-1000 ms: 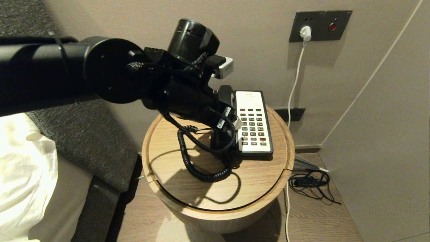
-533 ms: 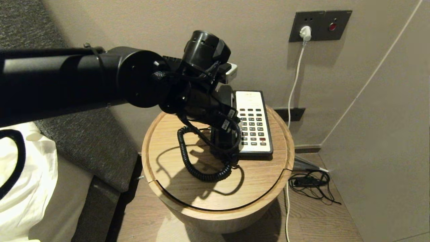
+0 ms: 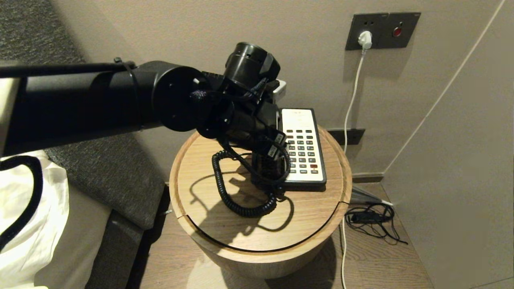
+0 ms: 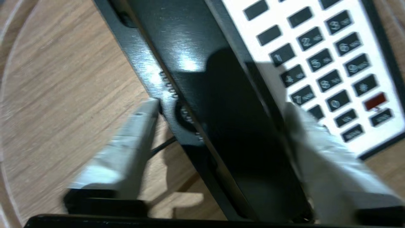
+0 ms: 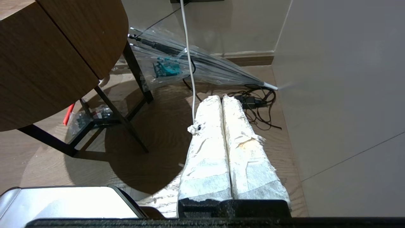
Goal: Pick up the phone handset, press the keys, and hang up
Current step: Pick up the desk phone handset
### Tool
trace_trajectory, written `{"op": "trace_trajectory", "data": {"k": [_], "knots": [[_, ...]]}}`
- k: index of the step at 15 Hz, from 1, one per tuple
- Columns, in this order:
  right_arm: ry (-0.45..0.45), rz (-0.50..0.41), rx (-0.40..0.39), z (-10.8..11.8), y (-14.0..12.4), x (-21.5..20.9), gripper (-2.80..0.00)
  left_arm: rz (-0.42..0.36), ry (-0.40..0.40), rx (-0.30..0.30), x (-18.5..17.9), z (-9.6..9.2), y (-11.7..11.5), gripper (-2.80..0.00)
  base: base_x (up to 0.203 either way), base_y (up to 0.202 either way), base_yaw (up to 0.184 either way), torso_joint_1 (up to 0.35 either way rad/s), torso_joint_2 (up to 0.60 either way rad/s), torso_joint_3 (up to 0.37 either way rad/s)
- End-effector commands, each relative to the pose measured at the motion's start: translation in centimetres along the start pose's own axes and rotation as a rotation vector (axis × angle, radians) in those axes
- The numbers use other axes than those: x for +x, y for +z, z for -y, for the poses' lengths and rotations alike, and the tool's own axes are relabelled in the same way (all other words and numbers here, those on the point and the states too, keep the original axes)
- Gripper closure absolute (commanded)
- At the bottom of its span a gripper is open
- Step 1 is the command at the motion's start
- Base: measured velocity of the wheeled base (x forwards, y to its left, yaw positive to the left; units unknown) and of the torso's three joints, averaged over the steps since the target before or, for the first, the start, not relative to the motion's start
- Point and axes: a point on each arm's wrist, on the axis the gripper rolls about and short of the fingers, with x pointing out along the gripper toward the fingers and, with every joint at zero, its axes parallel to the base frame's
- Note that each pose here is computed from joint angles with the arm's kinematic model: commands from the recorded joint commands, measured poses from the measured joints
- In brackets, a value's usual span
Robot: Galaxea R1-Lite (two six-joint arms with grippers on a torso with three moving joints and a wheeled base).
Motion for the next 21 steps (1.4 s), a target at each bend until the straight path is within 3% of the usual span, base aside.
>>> {"op": "trace_trajectory", "data": {"k": [1,11,15,21], "knots": [[0.0,-0.001,0.0,0.0,0.0,0.0,0.0,-0.004,0.005,-0.001,0.1,0.0,0.0,0.0,0.0,0.0,0.0,0.0,0.0,0.0],[-0.001,-0.001,0.0,0.0,0.0,0.0,0.0,0.019,-0.014,-0.021,-1.3,0.4,0.4,0.0,0.0,0.0,0.0,0.0,0.0,0.0],[0.0,-0.002,0.0,0.0,0.0,0.0,0.0,0.033,-0.031,-0.078,-2.6,1.1,0.7,0.0,0.0,0.0,0.0,0.0,0.0,0.0],[-0.001,-0.001,0.0,0.0,0.0,0.0,0.0,0.035,-0.03,-0.119,-5.8,-0.3,1.1,0.0,0.0,0.0,0.0,0.0,0.0,0.0]]}}
